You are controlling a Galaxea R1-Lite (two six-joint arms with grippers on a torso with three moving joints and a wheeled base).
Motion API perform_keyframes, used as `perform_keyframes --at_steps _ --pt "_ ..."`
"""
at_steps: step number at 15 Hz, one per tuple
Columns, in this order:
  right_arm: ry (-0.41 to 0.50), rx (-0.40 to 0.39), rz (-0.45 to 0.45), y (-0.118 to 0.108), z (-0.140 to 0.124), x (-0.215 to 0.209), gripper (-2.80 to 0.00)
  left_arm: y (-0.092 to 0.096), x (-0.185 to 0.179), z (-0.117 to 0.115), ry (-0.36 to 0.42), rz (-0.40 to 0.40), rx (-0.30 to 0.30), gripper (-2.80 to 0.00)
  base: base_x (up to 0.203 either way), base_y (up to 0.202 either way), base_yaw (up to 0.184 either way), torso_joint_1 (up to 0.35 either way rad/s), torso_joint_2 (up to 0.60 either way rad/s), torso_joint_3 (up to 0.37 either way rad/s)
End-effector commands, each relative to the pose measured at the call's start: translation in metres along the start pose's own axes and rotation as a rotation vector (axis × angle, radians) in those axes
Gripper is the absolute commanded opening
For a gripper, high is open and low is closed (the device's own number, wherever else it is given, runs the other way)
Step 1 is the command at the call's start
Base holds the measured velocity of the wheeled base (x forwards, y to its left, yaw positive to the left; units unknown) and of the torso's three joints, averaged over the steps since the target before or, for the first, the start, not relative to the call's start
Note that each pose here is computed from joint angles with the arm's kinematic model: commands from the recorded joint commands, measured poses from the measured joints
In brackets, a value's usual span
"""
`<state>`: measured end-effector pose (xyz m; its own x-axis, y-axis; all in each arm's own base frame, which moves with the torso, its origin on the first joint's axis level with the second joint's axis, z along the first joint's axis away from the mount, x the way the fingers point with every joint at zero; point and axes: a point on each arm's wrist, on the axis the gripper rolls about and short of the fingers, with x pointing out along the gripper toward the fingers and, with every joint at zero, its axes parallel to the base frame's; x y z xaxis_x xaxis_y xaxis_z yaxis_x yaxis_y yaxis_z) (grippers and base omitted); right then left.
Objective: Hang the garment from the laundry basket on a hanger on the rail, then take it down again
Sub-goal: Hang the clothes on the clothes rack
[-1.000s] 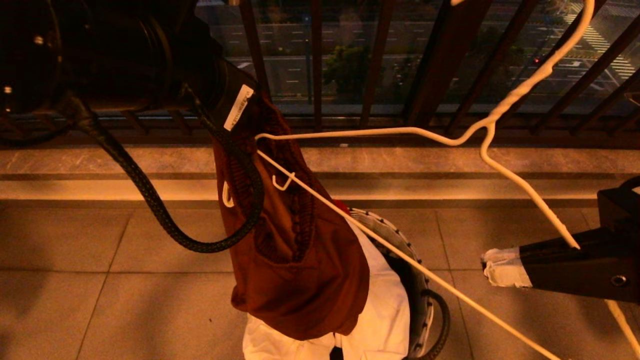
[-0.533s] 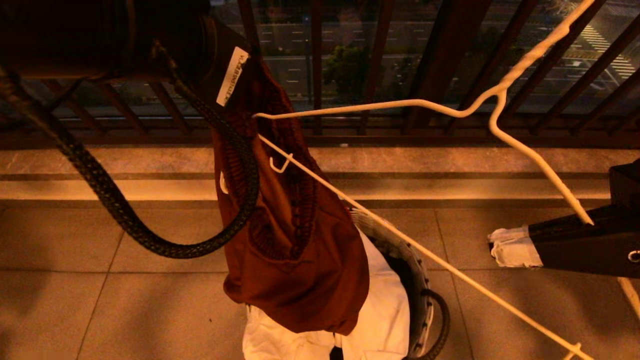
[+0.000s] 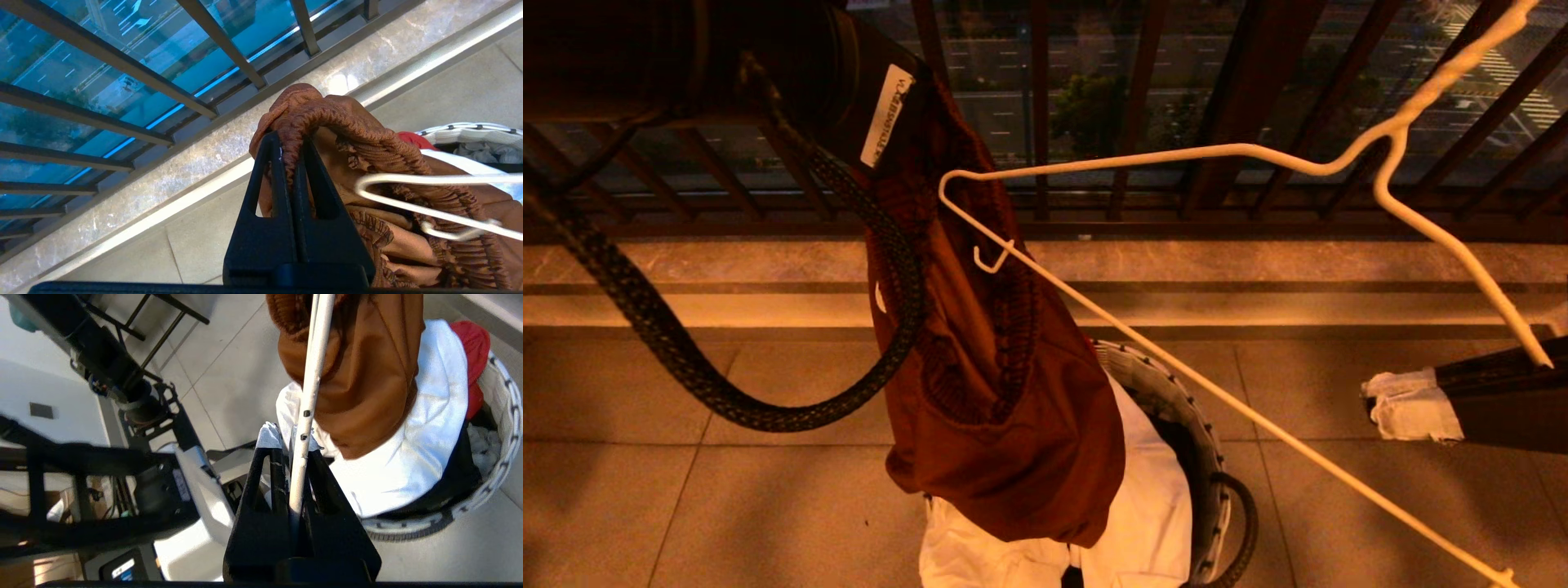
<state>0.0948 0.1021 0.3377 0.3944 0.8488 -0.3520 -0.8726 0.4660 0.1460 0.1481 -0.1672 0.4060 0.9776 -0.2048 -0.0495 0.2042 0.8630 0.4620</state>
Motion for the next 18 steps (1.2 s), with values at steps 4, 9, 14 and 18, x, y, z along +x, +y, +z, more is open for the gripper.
perform_keyframes --at_steps 4,9,14,18 --pt "-0.061 -0.02 -0.007 0.013 -0.007 -0.037 -2.8 0.003 0.002 -0.006 0.024 0.018 0.01 -2.8 0.0 0.0 0.0 0.0 0.0 0.0" --pt "-0.084 -0.027 -0.063 0.017 -0.015 -0.052 -2.8 0.006 0.004 -0.006 0.03 0.037 0.011 -2.8 0.0 0.0 0.0 0.0 0.0 0.0" --pt "-0.087 -0.027 -0.066 0.016 -0.014 -0.052 -2.8 0.011 0.0 -0.005 0.022 0.043 0.008 -2.8 0.0 0.0 0.0 0.003 0.0 0.116" --pt "-0.089 -0.028 -0.068 0.016 -0.014 -0.052 -2.8 0.015 -0.005 -0.004 0.012 0.047 0.024 -2.8 0.0 0.0 0.0 0.003 0.0 0.2"
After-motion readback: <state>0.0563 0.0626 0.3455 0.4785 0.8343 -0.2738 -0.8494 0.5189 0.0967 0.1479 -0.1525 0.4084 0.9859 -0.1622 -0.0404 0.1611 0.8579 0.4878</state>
